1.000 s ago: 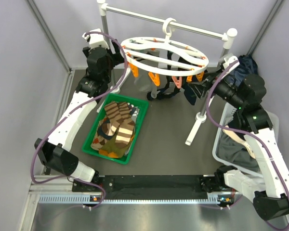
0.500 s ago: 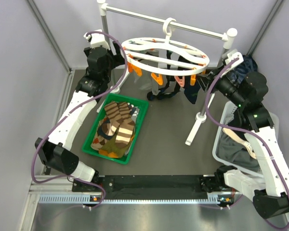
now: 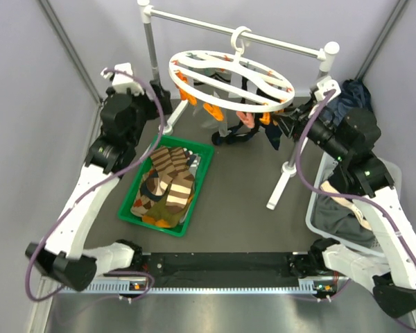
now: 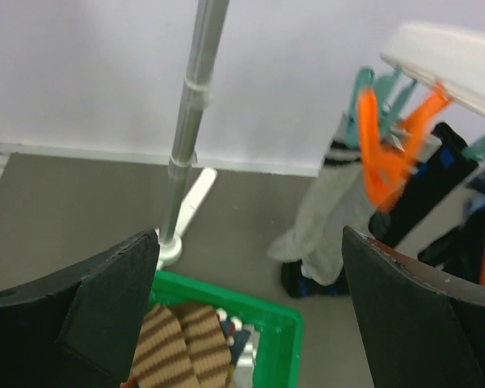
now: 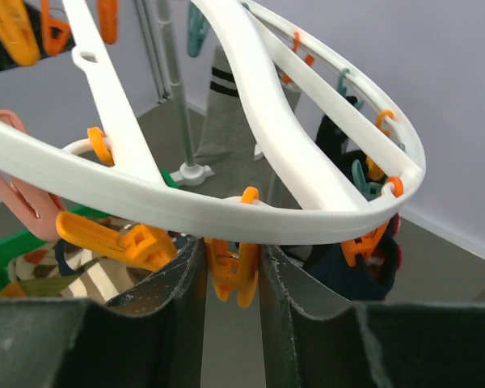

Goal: Clip the socks to the hanger
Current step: Open the clamp at the hanger, then pick up the sock from the bin.

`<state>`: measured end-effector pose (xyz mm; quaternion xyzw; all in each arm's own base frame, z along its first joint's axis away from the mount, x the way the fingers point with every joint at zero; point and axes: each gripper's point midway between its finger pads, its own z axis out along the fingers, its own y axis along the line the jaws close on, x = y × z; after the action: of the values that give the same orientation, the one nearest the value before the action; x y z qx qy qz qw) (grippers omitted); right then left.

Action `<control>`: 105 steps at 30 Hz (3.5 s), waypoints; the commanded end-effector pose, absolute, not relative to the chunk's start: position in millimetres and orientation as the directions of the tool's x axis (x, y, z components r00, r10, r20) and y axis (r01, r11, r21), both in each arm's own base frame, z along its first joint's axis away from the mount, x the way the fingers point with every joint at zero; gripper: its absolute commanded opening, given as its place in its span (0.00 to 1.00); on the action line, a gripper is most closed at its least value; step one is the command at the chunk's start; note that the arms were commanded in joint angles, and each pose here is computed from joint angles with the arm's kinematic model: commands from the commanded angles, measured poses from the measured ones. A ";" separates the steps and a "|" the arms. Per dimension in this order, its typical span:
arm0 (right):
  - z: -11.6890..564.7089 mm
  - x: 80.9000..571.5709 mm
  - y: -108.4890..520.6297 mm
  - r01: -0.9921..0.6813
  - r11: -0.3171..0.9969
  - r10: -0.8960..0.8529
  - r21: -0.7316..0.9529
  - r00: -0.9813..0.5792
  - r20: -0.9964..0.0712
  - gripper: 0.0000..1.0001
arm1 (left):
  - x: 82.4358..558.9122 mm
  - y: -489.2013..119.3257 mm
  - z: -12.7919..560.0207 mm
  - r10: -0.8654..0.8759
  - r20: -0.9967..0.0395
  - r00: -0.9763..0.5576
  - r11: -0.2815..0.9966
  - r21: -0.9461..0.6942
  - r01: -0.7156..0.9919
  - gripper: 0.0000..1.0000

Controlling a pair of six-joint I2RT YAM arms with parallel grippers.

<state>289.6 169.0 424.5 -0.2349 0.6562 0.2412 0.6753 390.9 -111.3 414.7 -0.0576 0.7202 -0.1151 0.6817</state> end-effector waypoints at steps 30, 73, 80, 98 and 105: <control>387.0 255.4 233.8 -0.537 0.818 0.164 0.207 -0.128 -0.978 0.00 | 318.9 -74.0 168.5 -0.330 -0.787 -0.521 0.939 -0.218 -0.266 0.91; 374.6 249.6 223.3 -0.534 0.827 0.136 0.175 -0.111 -0.984 0.00 | 200.6 -144.0 88.8 -0.223 -0.351 -0.910 0.959 -0.245 -0.140 0.05; 369.3 252.6 226.2 -0.534 0.830 0.122 0.163 -0.112 -0.986 0.00 | 188.8 -140.5 102.9 -0.175 -0.372 -0.912 0.973 -0.206 -0.103 0.48; 367.7 254.2 219.9 -0.516 0.847 0.092 0.130 -0.098 -0.991 0.00 | 320.9 -129.5 111.5 -0.069 -0.493 -0.867 0.996 0.012 -0.086 0.44; 362.2 256.4 222.1 -0.515 0.848 0.079 0.123 -0.105 -0.991 0.00 | 319.2 -130.1 62.4 -0.037 -0.389 -0.921 0.995 0.069 -0.069 0.31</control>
<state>260.1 217.8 391.6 -0.1282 0.6785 0.2478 0.6796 307.8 -126.6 69.6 -0.0342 0.9801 0.0427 0.1907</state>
